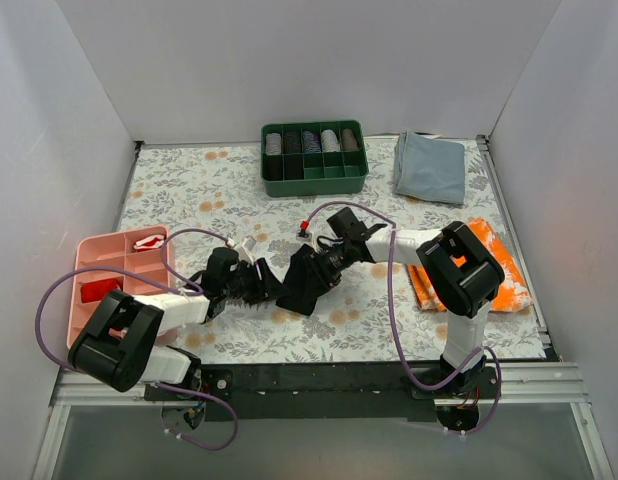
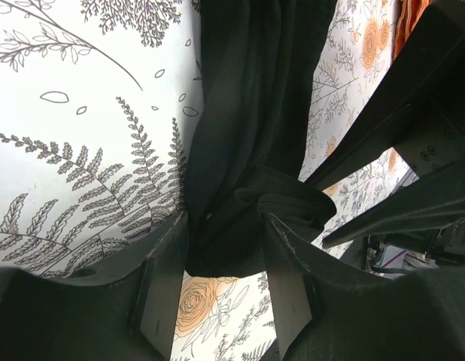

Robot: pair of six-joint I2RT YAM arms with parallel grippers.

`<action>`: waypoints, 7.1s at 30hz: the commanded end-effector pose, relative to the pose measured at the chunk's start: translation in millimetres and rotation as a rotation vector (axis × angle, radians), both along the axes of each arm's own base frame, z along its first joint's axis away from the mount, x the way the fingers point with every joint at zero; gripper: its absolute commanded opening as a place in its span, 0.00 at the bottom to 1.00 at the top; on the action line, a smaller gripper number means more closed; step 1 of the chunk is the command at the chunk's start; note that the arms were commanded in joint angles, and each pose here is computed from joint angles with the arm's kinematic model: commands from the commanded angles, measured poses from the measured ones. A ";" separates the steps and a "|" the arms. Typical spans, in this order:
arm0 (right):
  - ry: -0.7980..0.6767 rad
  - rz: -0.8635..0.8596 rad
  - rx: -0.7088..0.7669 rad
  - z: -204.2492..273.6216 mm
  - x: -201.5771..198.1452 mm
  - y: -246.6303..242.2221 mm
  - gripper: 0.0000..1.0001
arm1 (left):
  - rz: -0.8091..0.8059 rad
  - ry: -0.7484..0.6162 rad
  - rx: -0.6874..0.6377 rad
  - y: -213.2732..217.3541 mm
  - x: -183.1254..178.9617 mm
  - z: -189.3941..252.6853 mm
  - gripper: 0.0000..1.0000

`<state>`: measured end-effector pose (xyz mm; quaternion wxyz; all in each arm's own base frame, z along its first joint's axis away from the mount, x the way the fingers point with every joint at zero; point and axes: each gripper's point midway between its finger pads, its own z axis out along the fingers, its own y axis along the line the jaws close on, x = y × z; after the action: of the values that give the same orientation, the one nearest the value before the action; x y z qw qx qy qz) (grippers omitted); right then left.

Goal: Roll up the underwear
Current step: Roll the underwear to the center of the board.

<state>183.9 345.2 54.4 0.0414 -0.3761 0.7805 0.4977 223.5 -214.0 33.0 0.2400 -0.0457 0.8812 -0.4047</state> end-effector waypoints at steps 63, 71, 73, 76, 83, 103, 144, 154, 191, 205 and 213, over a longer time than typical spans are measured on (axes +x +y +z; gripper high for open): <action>-0.045 -0.019 -0.364 -68.7 28.8 -27.6 0.01 | -0.013 -0.048 0.039 4.8 1.1 -6.2 0.50; -0.057 -0.021 -0.358 -66.1 29.8 -27.5 0.02 | 0.011 -0.009 0.054 4.6 6.7 -15.3 0.33; -0.076 -0.033 -0.325 -57.2 31.9 -23.4 0.07 | 0.014 0.003 0.056 4.3 7.0 -16.9 0.24; -0.127 -0.066 -0.287 -39.4 32.5 -23.5 0.17 | 0.003 0.024 0.060 3.1 6.1 -19.1 0.14; -0.367 -0.249 -0.215 4.1 50.9 -37.8 0.46 | -0.016 0.069 0.079 3.6 1.0 -22.1 0.05; -1.020 -0.319 -0.276 60.3 16.0 -50.3 0.54 | -0.064 0.340 0.163 -1.8 -4.8 -18.1 0.00; -1.257 0.066 -0.433 -25.3 -20.1 5.3 0.48 | -0.137 0.453 0.234 4.2 -13.1 -34.4 0.00; -1.206 0.080 -0.408 -30.7 -27.1 6.2 0.09 | -0.125 0.452 0.234 6.3 -11.2 -33.9 0.00; -0.352 0.052 0.069 3.1 -51.2 10.2 0.01 | 0.121 0.040 0.132 21.9 25.6 47.6 0.72; -0.073 -0.071 0.078 -15.8 -32.4 -9.8 0.01 | 0.072 0.054 0.060 14.0 9.1 36.3 0.72; 0.033 -0.118 0.041 -30.3 -21.6 -15.1 0.01 | 0.035 0.053 0.023 9.3 0.1 31.6 0.72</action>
<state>158.7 337.4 43.3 0.0912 -0.3505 0.7647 0.5329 225.6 -200.3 57.3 0.2133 -0.0823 0.9027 -0.3645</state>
